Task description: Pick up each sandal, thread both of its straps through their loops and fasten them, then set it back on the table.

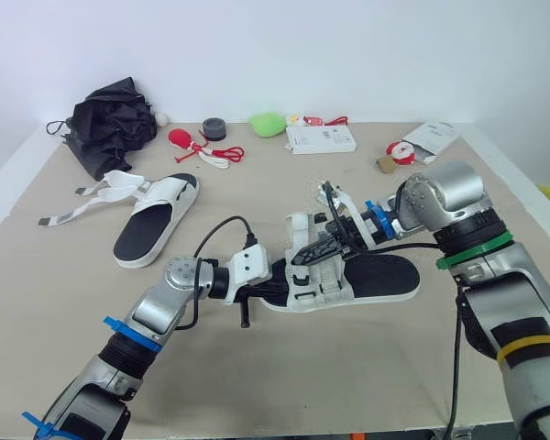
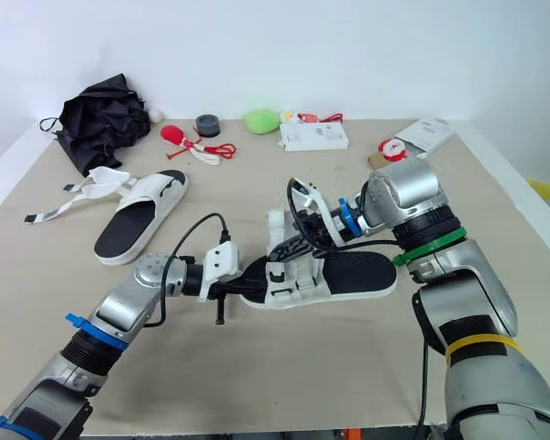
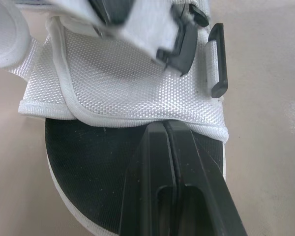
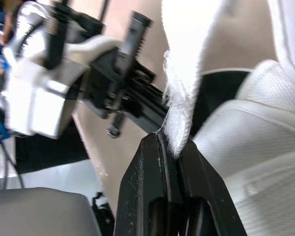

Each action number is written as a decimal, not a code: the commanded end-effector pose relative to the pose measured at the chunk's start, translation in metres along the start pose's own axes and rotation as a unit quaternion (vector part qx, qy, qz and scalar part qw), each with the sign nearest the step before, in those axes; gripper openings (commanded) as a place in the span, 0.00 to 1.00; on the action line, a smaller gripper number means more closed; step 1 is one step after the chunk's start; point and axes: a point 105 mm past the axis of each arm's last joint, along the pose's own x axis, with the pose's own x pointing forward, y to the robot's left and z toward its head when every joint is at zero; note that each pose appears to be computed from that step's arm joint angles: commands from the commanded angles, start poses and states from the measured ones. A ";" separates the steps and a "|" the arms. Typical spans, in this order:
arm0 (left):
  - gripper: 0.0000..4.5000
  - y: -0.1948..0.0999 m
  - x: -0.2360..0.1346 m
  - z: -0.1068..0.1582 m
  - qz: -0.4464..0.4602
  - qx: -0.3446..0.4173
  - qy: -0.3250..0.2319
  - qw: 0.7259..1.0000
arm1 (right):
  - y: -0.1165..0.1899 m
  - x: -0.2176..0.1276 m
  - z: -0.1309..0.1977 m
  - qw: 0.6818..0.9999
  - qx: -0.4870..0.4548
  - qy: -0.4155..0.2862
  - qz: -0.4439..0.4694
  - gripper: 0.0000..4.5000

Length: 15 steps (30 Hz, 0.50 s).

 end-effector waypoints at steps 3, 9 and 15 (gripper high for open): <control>0.00 -0.020 0.004 -0.050 -0.028 -0.068 0.081 0.994 | 0.006 -0.002 -0.001 1.000 -0.007 -0.007 0.010 0.03; 0.00 -0.021 0.004 -0.050 -0.028 -0.068 0.081 0.994 | -0.005 0.004 -0.011 1.000 -0.003 0.000 -0.012 0.03; 0.00 -0.022 0.004 -0.050 -0.027 -0.069 0.081 0.994 | -0.007 0.003 -0.015 1.000 0.001 0.005 -0.014 0.03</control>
